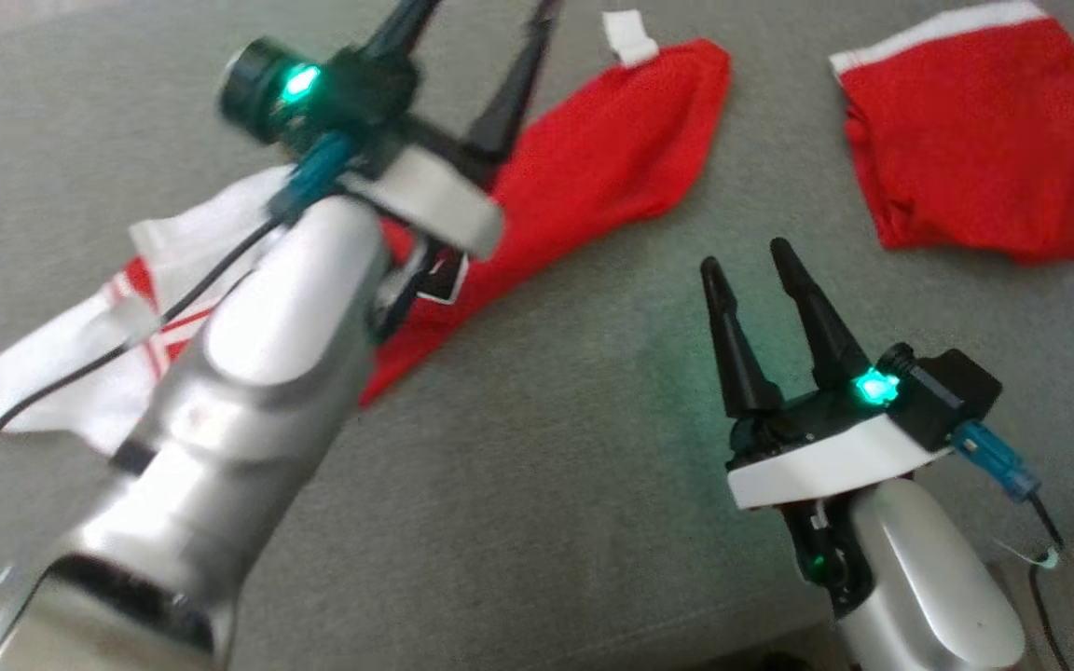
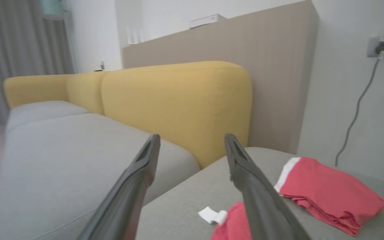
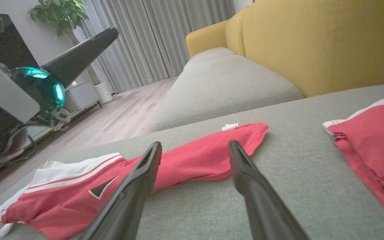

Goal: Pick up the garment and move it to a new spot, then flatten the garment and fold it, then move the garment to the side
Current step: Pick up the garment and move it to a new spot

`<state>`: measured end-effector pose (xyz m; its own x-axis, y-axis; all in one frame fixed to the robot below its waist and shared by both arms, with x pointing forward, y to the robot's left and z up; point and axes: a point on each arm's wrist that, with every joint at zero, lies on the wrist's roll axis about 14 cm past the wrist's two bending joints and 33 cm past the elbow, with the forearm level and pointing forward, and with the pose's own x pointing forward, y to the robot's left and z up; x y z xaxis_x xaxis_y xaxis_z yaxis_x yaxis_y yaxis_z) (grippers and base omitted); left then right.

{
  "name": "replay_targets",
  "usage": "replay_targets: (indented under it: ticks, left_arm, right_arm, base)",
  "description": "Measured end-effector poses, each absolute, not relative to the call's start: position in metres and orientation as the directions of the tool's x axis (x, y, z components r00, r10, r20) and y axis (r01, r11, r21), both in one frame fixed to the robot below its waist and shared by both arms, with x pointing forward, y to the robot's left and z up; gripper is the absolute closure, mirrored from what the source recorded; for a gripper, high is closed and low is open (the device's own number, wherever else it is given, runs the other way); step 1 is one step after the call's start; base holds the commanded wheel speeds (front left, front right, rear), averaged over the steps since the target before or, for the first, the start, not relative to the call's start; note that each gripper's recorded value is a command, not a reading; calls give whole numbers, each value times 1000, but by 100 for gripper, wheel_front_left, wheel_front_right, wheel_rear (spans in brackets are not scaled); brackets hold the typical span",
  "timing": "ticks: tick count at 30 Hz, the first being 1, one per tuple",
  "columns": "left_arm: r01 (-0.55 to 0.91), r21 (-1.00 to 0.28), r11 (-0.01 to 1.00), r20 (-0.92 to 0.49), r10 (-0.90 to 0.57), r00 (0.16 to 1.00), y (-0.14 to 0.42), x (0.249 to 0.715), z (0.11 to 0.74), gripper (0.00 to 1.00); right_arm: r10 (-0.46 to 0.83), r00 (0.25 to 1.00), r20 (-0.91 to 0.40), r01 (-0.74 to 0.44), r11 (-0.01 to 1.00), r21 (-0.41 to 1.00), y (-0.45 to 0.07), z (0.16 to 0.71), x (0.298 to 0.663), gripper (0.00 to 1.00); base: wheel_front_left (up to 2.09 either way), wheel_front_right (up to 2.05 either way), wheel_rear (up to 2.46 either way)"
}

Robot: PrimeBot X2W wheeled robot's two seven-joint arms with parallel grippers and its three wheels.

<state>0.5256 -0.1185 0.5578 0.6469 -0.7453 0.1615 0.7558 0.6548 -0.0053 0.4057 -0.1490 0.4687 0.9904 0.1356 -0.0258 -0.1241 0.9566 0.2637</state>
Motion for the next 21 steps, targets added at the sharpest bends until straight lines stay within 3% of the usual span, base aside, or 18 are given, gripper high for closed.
replay_targets:
  ticks: [5, 11, 21]
  left_arm:
    - [625, 6, 781, 121, -621, 775, -37, 525, 540, 0]
    - [454, -29, 890, 30, -453, 891, 49, 477, 501, 0]
    - [170, -116, 979, -19, -174, 985, 124, 382, 480, 0]
  right_arm:
    - [165, 986, 7, -162, 956, 247, -140, 478, 412, 0]
    - [213, 976, 40, -217, 947, 239, -122, 489, 411, 0]
    - [275, 960, 49, -279, 928, 248, -98, 493, 401, 0]
  base:
    - [0, 0, 0]
    - [0, 0, 0]
    - [0, 0, 0]
